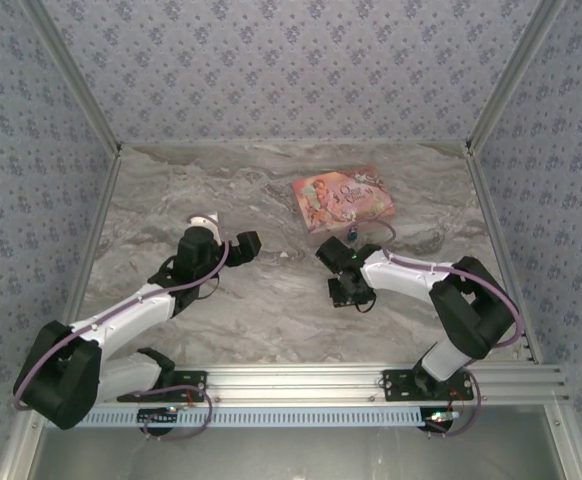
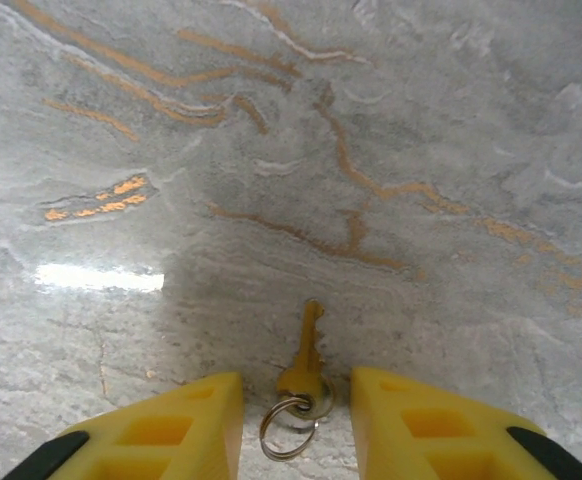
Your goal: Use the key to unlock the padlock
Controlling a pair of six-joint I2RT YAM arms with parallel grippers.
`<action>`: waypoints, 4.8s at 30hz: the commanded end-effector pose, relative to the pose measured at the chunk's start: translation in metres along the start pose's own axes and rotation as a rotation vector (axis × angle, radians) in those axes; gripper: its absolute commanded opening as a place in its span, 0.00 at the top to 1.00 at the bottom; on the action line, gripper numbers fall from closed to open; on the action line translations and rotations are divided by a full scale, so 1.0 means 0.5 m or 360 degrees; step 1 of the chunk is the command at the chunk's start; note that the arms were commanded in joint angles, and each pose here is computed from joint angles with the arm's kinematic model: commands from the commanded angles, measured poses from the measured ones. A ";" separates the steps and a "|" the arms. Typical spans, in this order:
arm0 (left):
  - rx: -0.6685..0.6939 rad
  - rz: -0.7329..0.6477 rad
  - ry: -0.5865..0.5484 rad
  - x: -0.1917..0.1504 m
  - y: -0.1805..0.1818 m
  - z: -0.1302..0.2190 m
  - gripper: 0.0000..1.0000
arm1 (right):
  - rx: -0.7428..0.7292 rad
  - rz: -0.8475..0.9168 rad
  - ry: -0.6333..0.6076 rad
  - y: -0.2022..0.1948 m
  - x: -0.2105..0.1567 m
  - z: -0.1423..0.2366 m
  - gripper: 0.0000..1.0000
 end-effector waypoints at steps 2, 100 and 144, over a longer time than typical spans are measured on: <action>-0.0029 0.0008 -0.0061 0.028 -0.023 0.008 0.01 | -0.0049 -0.0010 0.0039 -0.003 -0.007 0.002 0.70; -0.0256 0.1412 0.0642 0.077 -0.338 0.050 0.96 | -0.0570 0.1703 -0.2063 0.200 0.226 0.513 1.00; -0.0292 0.0983 0.0458 0.109 -0.336 0.046 1.00 | -0.0073 0.1542 -0.1857 0.180 0.200 0.504 0.55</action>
Point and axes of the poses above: each hand's point on the last joint's axis, 136 mm out from that joint toward the fingers, its own z axis back along the fingers, its own y axis along the line the jaws close on, x = y × z, the point moved 2 cm from there along z, back along the fingers, and after that the axes turned 3 degrees about z, right-handed, at the moved point
